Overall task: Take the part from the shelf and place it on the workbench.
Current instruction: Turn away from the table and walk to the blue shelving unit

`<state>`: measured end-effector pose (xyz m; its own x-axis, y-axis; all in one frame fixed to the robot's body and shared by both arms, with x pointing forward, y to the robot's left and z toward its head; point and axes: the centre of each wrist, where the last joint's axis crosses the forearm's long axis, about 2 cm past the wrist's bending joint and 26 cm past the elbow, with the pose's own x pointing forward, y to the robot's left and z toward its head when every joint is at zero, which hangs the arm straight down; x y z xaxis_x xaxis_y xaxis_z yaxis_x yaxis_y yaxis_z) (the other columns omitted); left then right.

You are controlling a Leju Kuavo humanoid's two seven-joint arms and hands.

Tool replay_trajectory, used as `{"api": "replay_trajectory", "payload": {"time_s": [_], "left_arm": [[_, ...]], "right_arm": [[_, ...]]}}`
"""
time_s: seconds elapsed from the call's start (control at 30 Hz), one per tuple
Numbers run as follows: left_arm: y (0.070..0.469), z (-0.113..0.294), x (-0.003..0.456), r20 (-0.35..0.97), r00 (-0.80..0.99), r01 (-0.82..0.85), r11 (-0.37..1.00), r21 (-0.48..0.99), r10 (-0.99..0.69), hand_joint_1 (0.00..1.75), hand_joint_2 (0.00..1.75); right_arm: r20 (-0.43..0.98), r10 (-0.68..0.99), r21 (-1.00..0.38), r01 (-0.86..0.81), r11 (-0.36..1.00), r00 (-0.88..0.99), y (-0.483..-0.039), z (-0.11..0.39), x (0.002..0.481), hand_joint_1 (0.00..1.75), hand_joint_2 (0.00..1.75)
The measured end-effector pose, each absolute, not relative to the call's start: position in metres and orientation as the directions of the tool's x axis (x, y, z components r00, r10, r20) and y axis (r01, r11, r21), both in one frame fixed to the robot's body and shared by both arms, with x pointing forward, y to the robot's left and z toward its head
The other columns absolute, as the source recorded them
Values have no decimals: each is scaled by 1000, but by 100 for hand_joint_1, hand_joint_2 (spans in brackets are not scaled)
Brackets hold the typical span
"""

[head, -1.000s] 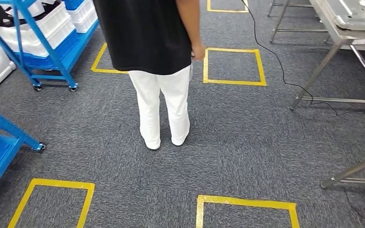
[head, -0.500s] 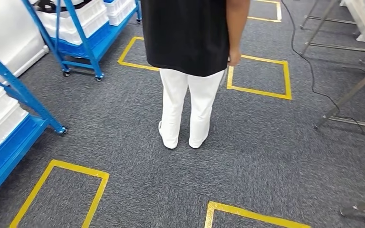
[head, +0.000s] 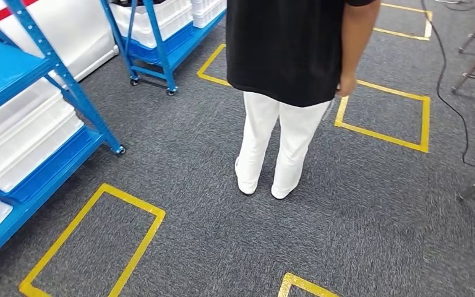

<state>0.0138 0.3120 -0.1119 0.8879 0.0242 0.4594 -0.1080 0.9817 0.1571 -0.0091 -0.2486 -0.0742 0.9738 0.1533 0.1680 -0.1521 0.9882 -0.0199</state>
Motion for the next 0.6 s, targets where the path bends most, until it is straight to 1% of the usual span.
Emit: {"api": "replay_trajectory", "payload": {"time_s": [0.27, 0.6], "left_arm": [[313, -112, 11, 453, 892, -103, 981, 162, 18, 0, 0], [312, -112, 14, 454, 891, -99, 982, 162, 15, 0, 0]], "right_arm": [[184, 158, -23, -156, 987, 970, -249, -76, -3, 0, 0], [168, 140, -20, -139, 990, 976, -252, -77, -8, 0, 0]]}}
